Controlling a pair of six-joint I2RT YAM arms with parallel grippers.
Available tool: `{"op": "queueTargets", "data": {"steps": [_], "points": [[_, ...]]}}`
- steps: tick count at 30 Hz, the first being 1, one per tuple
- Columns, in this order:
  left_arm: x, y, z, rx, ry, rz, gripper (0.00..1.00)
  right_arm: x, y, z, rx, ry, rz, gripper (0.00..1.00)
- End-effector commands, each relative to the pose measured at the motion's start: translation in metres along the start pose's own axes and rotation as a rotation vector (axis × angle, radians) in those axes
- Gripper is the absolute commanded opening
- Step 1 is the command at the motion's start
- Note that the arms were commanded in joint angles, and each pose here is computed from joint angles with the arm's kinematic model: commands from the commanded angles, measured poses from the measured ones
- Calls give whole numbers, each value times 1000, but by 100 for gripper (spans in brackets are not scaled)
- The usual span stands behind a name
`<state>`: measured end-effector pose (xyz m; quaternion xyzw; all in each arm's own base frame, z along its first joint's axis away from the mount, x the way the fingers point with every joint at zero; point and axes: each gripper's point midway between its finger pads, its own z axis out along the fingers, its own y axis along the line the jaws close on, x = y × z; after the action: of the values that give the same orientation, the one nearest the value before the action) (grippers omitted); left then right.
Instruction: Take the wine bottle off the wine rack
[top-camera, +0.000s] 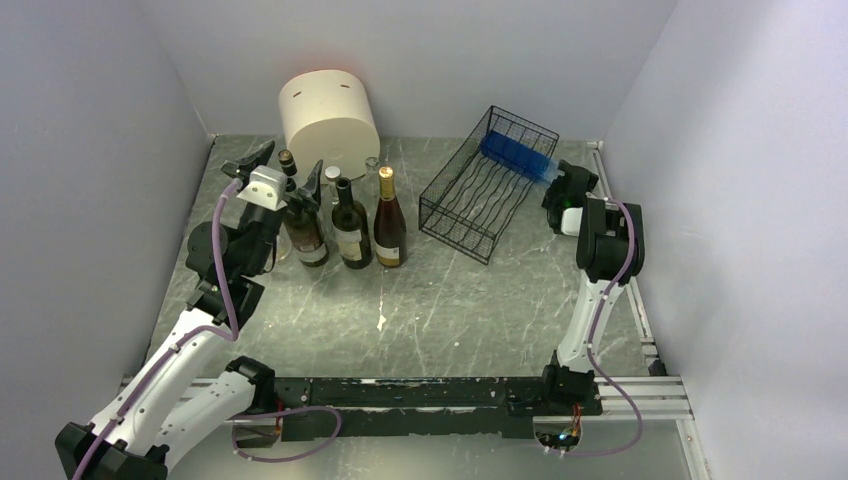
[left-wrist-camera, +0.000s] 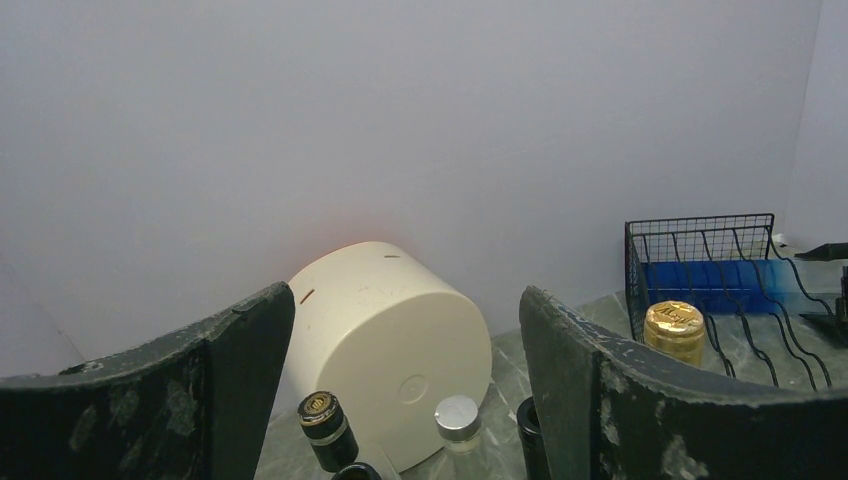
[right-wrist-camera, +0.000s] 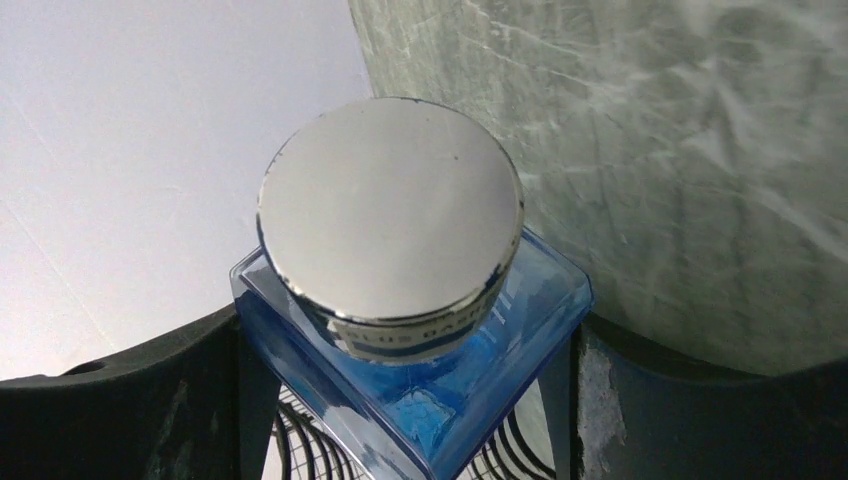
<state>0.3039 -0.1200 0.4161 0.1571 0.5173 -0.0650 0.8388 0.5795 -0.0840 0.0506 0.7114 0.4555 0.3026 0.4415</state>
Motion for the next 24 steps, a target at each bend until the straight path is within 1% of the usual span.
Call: {"op": "queueTargets", "data": {"steps": [1, 3, 5, 7, 10, 16, 21, 23, 24], "points": [[-14, -5, 1, 27, -45, -16, 87, -3, -13, -21, 33, 11, -58, 53], [-15, -4, 1, 25, -47, -15, 87, -4, -4, -30, -8, 16, -57, 50], [-15, -4, 1, 25, -48, -15, 87, -8, 0, -43, -42, 15, -60, 43], [-15, -5, 1, 27, -48, -17, 86, -15, 3, -59, -71, -6, -78, 39], [-16, -6, 0, 33, -51, -21, 86, -28, 11, -78, -109, -56, -151, 34], [-18, -5, 0, 30, -56, -23, 86, -57, 18, -120, -164, -160, -251, 20], [-17, -8, 0, 41, -53, -30, 86, -76, 27, -154, -208, -232, -347, 5], [-16, -9, 1, 43, -50, -32, 86, -84, 31, -168, -224, -262, -398, 1], [-15, -9, 1, 44, -49, -32, 86, -87, 36, -174, -231, -277, -427, 0]]}}
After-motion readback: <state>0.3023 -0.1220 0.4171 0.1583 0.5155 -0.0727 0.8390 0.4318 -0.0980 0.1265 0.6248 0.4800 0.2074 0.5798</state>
